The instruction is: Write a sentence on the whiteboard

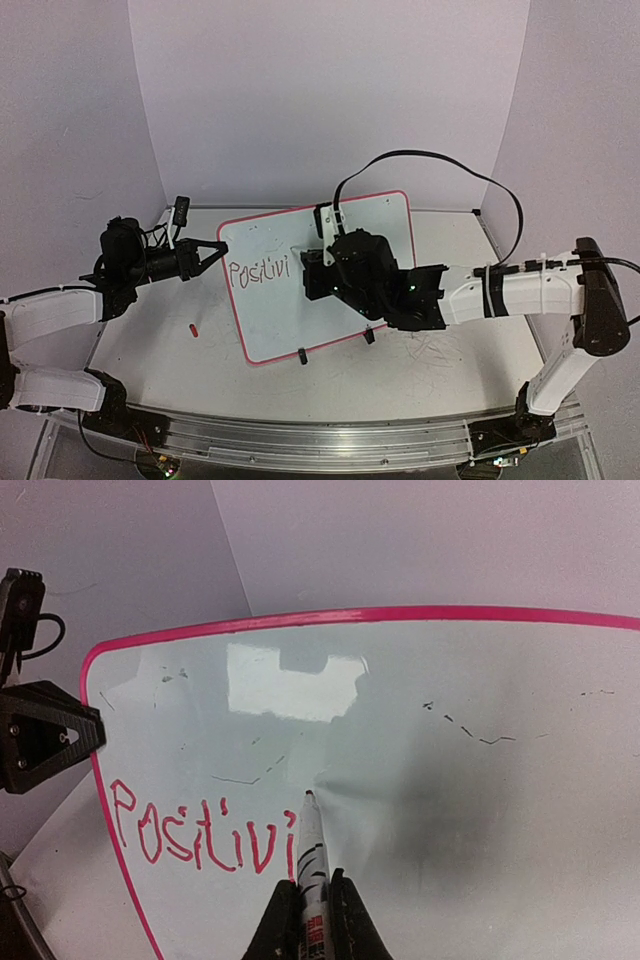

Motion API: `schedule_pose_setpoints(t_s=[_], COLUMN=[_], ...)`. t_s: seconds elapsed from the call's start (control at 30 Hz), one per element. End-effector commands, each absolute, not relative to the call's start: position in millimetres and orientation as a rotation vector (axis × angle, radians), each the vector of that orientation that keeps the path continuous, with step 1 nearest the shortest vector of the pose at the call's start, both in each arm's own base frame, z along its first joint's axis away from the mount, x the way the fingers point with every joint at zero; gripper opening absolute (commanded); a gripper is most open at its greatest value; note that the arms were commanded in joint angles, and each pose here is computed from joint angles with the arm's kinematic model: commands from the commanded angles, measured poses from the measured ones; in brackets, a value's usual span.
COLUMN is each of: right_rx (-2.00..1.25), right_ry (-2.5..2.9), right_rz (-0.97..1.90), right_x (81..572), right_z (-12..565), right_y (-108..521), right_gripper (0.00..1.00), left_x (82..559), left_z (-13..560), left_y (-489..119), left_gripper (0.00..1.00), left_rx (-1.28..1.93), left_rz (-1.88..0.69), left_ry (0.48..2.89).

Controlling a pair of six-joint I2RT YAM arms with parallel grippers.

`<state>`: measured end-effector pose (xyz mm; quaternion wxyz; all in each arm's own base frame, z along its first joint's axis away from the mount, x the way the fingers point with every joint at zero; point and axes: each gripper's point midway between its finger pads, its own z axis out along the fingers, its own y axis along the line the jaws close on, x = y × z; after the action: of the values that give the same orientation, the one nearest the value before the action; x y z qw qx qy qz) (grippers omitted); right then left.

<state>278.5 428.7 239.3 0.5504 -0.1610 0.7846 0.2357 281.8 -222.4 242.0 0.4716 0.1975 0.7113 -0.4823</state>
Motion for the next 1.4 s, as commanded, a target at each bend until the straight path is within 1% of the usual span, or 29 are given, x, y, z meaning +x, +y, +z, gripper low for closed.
schedule_pose_setpoints(t_s=[0.0, 0.23, 0.7, 1.37], right_rx=[-0.355, -0.341, -0.347, -0.313], right_ry=[1.819, 1.859, 1.943, 1.991], right_rz=[0.574, 0.546, 0.544, 0.524], right_x=[286.4, 289.2, 276.8, 263.4], right_z=[254.9, 240.4, 211.4, 196.8], right_y=[436.2, 433.1, 424.3, 413.1], right_gripper=[0.0, 0.0, 0.0, 0.0], left_x=[280.2, 280.5, 280.6, 278.4], left_z=[257.6, 257.8, 257.7, 256.8], left_y=[-226.6, -226.8, -226.7, -227.0], left_gripper=[0.0, 0.0, 0.0, 0.0], left_rx=[0.547, 0.548, 0.547, 0.551], left_rz=[-1.161, -1.16, -1.16, -1.165], left_ry=[1.671, 1.67, 1.671, 1.671])
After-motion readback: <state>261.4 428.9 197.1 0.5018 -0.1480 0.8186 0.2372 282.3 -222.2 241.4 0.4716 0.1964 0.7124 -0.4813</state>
